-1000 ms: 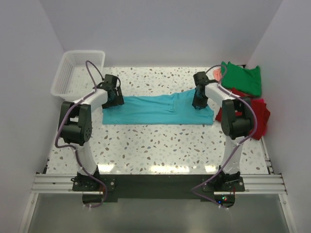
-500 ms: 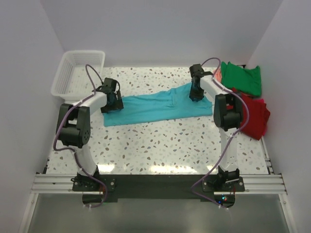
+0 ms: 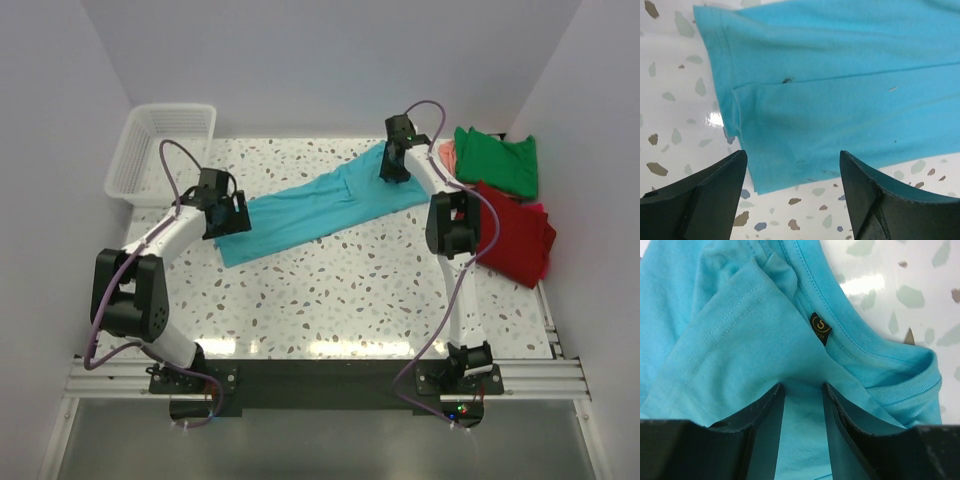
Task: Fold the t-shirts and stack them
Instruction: Fold the tshirt
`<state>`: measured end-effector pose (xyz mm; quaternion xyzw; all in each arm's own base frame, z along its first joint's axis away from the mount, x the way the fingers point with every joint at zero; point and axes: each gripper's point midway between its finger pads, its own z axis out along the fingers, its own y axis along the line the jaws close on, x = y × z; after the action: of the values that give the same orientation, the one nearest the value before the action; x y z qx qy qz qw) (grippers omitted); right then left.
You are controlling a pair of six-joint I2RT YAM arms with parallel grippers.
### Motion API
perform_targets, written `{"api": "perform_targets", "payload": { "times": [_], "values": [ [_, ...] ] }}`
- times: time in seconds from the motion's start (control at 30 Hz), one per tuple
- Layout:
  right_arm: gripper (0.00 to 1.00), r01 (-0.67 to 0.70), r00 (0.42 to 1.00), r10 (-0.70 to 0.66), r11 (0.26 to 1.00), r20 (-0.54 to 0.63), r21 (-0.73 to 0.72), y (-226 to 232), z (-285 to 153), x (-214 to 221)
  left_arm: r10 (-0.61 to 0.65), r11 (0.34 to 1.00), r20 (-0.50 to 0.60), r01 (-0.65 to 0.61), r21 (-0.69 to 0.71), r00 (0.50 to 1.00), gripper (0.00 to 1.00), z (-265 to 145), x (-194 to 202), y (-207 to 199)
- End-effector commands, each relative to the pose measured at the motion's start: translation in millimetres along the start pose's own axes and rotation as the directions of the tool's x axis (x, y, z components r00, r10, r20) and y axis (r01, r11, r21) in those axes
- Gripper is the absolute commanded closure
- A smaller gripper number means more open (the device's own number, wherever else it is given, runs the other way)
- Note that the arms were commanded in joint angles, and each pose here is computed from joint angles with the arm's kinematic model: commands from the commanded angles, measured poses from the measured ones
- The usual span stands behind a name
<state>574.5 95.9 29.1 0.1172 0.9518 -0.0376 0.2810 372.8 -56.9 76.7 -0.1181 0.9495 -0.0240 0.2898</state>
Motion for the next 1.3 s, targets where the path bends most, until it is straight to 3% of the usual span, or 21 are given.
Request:
{"api": "perform_targets", "payload": {
  "times": [0.0,0.17,0.27,0.4,0.5,0.63,0.77,0.87,1.27],
  "values": [
    [0.58,0.029,0.995,-0.012,0.986,0.102,-0.164,32.4,17.4,-20.0,0.015,0.997,0.049,-0.019,0.077,0.999,0.20,-24.4,-4.5,-7.4],
    [0.58,0.056,0.949,0.044,0.951,0.311,-0.304,57.1,-29.5,-78.7,0.004,0.996,0.091,-0.011,0.085,0.996,0.20,-33.6,-8.9,-7.2],
    [0.56,0.115,0.885,0.088,0.910,0.456,-0.398,74.0,-101.5,-125.5,-0.001,0.996,0.100,-0.008,0.083,0.995,0.20,-34.7,-8.7,-6.2],
    [0.54,0.224,0.858,0.052,0.857,0.511,-0.464,106.4,-168.8,-139.9,-0.002,0.996,0.110,-0.007,0.084,0.994,0.20,-33.2,-10.1,-6.4],
    [0.50,0.298,0.873,-0.023,0.816,0.488,-0.495,140.6,-192.3,-110.0,-0.003,0.997,0.127,-0.007,0.078,0.992,0.20,-29.8,-19.7,-8.2],
    [0.51,0.367,0.900,-0.141,0.754,0.412,-0.545,188.3,-213.0,-39.3,-0.005,0.997,0.140,-0.005,0.074,0.990,0.20,-18.0,-36.5,-14.8],
    [0.51,0.418,0.900,-0.255,0.734,0.353,-0.535,203.7,-204.1,32.2,0.010,0.998,0.130,-0.019,0.068,0.991,0.20,3.8,-51.6,-23.8],
    [0.51,0.419,0.905,-0.290,0.727,0.311,-0.543,205.5,-201.0,61.1,0.028,0.999,0.102,-0.032,0.036,0.994,0.20,23.2,-53.6,-24.7],
    [0.52,0.401,0.914,-0.304,0.783,0.270,-0.475,190.7,-190.6,63.1,0.160,0.983,-0.095,-0.168,-0.078,0.982,0.20,39.4,28.1,-14.1]
  ]
}}
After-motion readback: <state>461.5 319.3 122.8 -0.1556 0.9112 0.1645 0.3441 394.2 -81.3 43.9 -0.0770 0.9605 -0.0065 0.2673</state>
